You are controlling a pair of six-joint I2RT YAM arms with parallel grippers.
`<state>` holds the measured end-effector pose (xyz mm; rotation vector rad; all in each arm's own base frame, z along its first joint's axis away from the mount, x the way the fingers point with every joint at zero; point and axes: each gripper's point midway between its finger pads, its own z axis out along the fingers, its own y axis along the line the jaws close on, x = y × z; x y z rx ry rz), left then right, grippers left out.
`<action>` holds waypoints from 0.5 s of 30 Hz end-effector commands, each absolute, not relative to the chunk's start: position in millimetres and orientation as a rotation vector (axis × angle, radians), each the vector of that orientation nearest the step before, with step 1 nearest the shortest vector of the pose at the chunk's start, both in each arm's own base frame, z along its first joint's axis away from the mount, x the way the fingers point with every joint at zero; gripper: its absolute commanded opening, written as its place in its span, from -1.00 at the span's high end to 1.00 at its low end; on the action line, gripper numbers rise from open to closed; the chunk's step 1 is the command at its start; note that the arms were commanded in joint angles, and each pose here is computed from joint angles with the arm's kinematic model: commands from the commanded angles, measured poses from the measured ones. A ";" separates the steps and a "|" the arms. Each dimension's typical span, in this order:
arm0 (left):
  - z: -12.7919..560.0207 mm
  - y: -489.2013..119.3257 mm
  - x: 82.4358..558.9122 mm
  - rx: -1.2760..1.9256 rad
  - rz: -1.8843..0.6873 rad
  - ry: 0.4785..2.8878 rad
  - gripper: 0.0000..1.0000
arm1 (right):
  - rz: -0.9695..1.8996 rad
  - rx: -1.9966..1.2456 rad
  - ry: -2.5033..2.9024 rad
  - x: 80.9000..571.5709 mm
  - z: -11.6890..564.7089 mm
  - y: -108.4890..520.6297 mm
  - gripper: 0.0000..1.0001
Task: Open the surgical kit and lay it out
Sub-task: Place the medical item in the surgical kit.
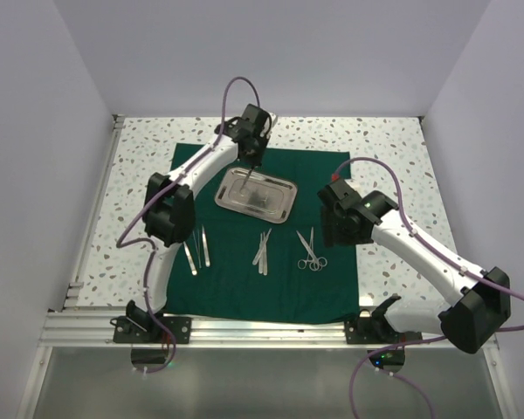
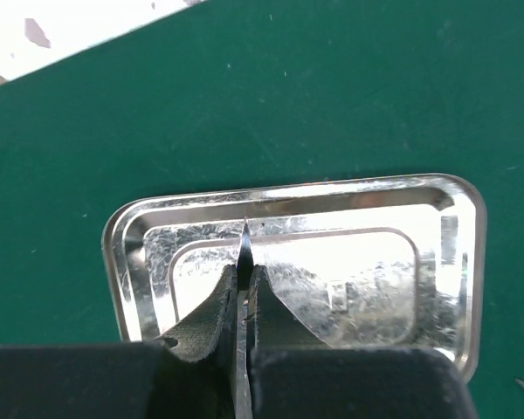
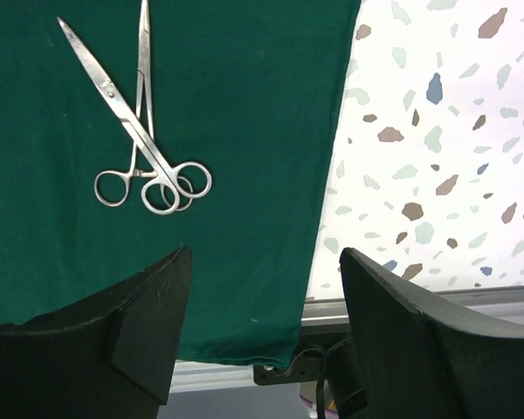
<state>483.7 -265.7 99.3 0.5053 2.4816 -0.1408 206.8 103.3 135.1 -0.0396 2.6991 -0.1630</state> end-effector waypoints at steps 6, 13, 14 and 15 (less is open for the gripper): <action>161.4 -276.5 458.5 0.242 -0.286 2.448 1.00 | -0.160 0.040 2.613 213.3 164.8 95.8 -0.47; 162.1 -328.1 396.0 0.122 -0.362 2.496 1.00 | -0.150 0.259 2.453 212.1 238.2 75.5 -0.62; 161.0 -333.5 389.8 0.117 -0.359 2.496 1.00 | -0.117 0.295 2.419 212.2 251.0 75.1 -0.67; 157.0 -338.2 382.1 0.118 -0.353 2.504 1.00 | -0.115 0.305 2.409 206.5 257.1 69.9 -0.75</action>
